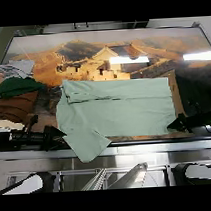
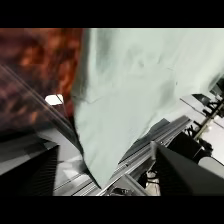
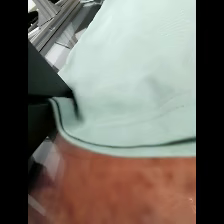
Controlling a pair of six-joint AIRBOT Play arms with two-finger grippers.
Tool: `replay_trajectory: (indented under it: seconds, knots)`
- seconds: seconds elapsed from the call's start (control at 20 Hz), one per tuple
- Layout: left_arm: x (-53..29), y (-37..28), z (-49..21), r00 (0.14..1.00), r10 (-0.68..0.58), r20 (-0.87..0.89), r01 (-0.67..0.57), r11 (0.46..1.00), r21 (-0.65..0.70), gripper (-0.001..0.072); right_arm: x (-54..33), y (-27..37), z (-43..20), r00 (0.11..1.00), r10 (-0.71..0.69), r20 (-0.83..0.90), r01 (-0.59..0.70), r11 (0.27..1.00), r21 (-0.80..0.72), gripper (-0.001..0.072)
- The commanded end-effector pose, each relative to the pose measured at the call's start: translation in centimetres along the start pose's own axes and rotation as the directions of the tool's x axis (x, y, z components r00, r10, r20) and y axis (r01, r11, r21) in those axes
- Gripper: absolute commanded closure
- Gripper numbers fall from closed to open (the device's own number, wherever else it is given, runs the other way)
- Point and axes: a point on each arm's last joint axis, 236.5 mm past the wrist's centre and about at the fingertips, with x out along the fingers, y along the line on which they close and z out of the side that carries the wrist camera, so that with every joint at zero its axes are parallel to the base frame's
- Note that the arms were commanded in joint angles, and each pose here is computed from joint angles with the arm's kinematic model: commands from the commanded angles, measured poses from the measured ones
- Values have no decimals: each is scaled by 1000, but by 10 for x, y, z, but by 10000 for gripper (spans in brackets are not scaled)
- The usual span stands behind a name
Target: Fold the shirts.
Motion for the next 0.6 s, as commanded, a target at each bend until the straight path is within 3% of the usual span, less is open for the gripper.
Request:
replay_trajectory:
  seconds: [0.0, 0.15, 0.3, 0.4, 0.55]
  knots:
    - [23, -4, 16, 999, -25, 21, 24, 999, 42, 166, 0, -2, 6, 1000, -9, 23, 9, 1000, 2, 690]
    - [47, -24, 14, 999, -6, -44, 12, 990, 139, 175, 0, 0, 4, 1000, -1, 16, 1, 1000, 2, 690]
    - [63, -43, 0, 990, 40, -139, -4, 968, 250, 503, -1, 5, 2, 1000, 18, 8, -18, 1000, 4, 689]
    - [61, -52, -8, 986, 44, -159, 5, 956, 293, 672, -2, 9, -5, 999, 39, -18, -39, 999, 6, 690]
    - [40, -54, -29, 986, 15, -168, 34, 957, 288, 693, -11, 14, -12, 996, 73, -50, -71, 997, 39, 690]
